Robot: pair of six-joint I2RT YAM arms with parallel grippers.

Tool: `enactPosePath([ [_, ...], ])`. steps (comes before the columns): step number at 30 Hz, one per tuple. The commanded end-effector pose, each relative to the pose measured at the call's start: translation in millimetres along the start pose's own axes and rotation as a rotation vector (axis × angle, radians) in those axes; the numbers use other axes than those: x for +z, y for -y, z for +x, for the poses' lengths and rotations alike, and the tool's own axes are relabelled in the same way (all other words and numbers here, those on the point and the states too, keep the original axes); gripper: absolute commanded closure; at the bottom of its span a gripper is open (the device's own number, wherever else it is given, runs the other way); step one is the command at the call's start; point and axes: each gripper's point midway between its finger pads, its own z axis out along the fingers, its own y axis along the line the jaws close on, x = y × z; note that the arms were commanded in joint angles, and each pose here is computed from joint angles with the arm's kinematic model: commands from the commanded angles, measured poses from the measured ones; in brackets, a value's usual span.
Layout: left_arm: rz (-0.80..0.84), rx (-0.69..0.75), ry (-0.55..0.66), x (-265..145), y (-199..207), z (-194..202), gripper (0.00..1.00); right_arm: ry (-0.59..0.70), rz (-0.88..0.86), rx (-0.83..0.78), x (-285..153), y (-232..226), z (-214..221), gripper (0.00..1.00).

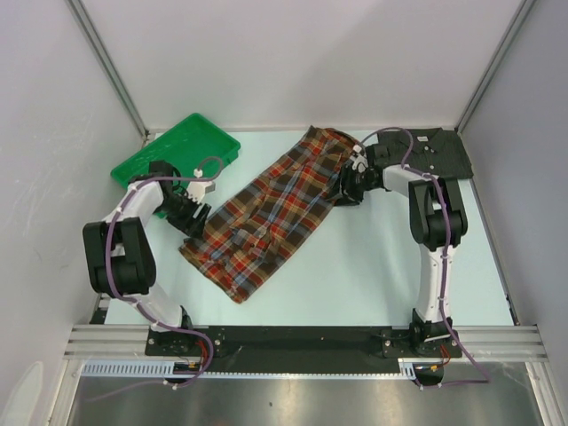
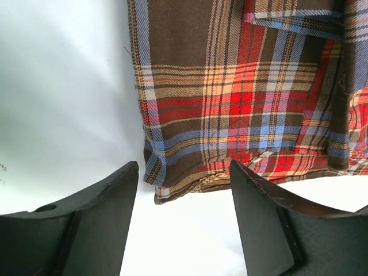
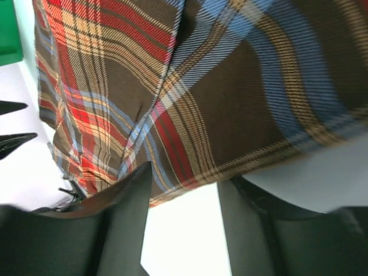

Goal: Fold and stack the long sleeve shirts
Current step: Fold the shirt

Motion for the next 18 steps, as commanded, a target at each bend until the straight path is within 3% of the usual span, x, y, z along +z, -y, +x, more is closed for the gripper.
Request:
enactPosePath([
  [1,-0.043,-0.003,0.072,-25.9,-2.5,-18.5,0.30,-0.024,0.010,0.102,18.1,12.3,19.7,0.62],
  [3,-0.045,0.008,0.078,-29.4,-0.7,-19.6,0.30,-0.040,0.015,0.114,15.0,20.8,27.1,0.77],
  [4,-0.055,0.017,0.089,-33.7,-0.2,-20.6,0.30,-0.055,0.031,0.128,10.4,25.4,31.4,0.91],
  [6,-0.052,0.041,0.091,-34.6,3.3,-18.3,0.30,-0.053,0.063,0.131,1.9,37.4,30.5,1.00],
  [10,-0.041,0.079,0.093,-34.9,9.7,-13.5,0.32,-0.038,0.147,0.045,-29.1,67.8,4.2,1.00],
  [16,0.032,0.170,0.060,-19.3,31.5,-7.2,0.34,-0.181,0.266,-0.124,-32.7,100.9,-18.7,1.00],
  [18,0.084,0.196,0.065,-11.1,47.6,-10.7,0.34,-0.189,0.288,-0.189,-36.9,102.6,-31.5,0.91],
])
